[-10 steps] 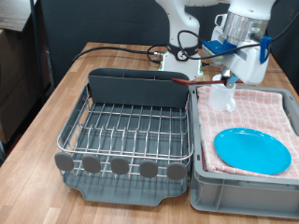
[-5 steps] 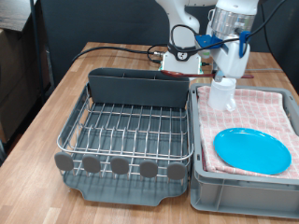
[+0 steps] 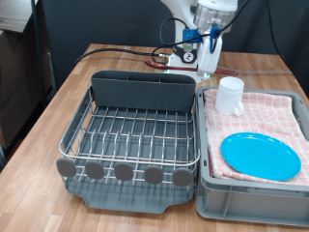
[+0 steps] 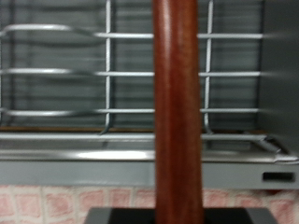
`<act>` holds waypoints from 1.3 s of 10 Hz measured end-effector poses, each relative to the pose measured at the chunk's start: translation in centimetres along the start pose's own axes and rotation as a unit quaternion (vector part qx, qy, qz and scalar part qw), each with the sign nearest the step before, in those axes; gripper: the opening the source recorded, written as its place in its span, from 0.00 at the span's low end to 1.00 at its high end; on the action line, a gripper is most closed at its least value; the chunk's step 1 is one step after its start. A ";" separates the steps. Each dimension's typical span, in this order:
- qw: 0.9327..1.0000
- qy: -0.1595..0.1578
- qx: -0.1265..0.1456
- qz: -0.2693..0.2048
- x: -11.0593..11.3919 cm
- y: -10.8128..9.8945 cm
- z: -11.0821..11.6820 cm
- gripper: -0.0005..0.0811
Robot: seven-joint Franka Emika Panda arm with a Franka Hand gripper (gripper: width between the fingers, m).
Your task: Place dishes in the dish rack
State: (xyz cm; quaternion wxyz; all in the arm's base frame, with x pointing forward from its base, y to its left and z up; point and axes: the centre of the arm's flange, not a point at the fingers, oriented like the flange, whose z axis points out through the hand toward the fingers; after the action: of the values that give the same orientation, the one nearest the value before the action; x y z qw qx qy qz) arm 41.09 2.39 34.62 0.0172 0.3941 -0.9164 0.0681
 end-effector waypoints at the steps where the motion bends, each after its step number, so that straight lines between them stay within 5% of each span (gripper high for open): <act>1: 1.000 0.005 -0.006 0.001 1.0 0.1 0.0 0.12; 6: 0.998 -0.023 -0.042 0.031 6.1 1.5 0.0 0.12; 10: 0.997 -0.022 -0.068 0.035 7.1 1.0 0.6 0.12; 13: 0.992 -0.053 -0.108 0.021 8.5 0.1 1.2 0.12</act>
State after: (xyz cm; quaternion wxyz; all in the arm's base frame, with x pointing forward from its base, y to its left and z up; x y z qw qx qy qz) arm 35.16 -3.78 34.17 0.0097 0.3738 -0.9260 -0.0524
